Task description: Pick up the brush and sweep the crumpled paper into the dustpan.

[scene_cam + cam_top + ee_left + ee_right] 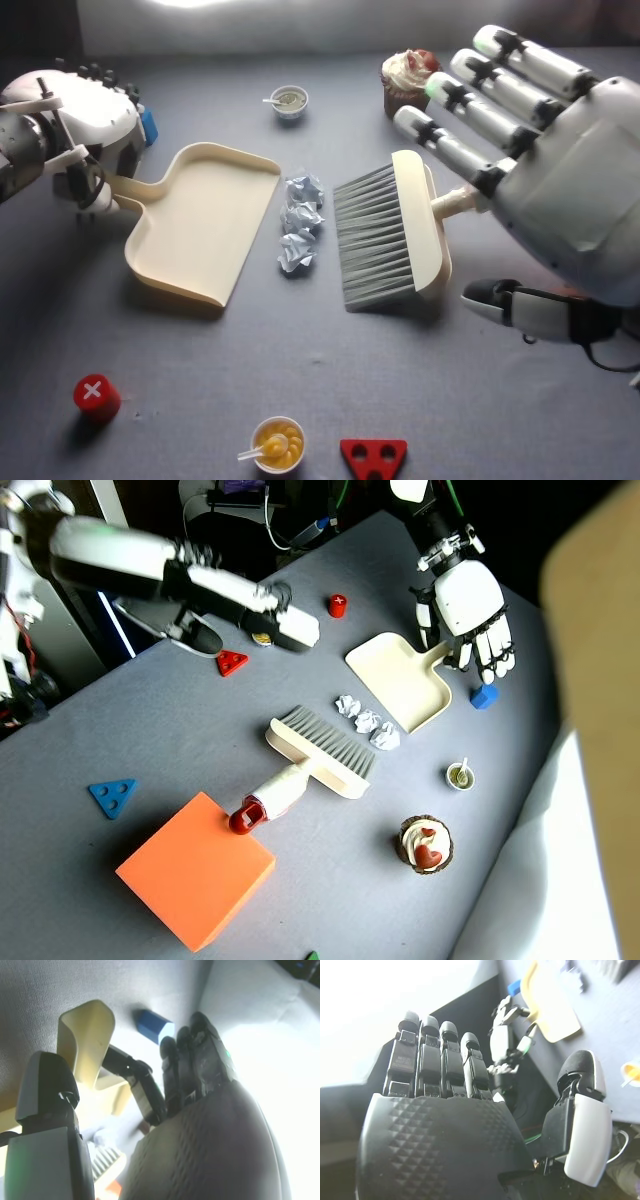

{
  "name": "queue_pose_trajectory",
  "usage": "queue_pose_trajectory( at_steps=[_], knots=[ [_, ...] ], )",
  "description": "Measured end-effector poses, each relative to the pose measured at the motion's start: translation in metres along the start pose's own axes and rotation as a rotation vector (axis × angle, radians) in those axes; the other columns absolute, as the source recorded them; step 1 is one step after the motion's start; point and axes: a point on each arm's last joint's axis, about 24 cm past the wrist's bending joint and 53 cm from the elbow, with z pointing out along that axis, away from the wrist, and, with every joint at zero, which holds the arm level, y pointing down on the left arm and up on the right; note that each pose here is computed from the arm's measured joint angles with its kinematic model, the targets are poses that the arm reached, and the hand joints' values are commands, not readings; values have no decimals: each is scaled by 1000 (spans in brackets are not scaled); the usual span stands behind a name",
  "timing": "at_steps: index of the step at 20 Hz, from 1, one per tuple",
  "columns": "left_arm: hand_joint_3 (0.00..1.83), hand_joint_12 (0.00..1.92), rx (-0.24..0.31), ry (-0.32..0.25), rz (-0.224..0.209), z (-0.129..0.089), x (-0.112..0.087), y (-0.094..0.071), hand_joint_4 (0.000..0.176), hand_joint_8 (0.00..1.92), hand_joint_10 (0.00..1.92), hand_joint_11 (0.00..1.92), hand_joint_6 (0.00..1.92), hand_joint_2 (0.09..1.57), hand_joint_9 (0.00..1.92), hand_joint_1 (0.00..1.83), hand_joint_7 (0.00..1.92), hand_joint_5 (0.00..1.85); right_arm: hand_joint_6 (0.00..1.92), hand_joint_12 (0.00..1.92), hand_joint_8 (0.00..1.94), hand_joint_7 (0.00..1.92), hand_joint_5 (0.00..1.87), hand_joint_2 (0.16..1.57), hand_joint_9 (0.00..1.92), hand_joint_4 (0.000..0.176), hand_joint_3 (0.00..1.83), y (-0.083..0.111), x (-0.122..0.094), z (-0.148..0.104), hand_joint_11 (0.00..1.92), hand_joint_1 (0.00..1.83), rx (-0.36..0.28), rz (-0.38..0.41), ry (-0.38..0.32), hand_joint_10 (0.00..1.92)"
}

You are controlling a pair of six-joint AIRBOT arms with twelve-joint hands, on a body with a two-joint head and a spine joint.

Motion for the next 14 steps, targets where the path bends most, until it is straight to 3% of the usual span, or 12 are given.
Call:
queue_pose_trajectory(
  at_steps=[7, 10, 14],
  knots=[
    [0, 15, 5, 7, -4, 4, 4, -4, 0, 7, 5, 213, 952, 1111, 189, 1117, 286, 996, 7, 3, 2, 77, 57, 1003, 114, 0, 13, -6, 27, 25, 167, 1045, 101, -33, -9, 3],
    [1, 11, 25, -6, 15, 7, -1, -14, 0, 4, 5, 202, 950, 1110, 204, 1132, 307, 995, 13, 6, 7, 50, 46, 996, 103, 0, 0, -14, 23, 27, 165, 1130, 168, -42, -56, 5],
    [0, 12, 17, -27, 27, 10, -10, -10, 0, 2, 1, 208, 986, 1121, 206, 1103, 310, 975, 11, 5, 10, 73, 59, 1004, 101, 0, 3, -17, 31, 26, 163, 1256, 225, -23, -62, 4]
  ],
)
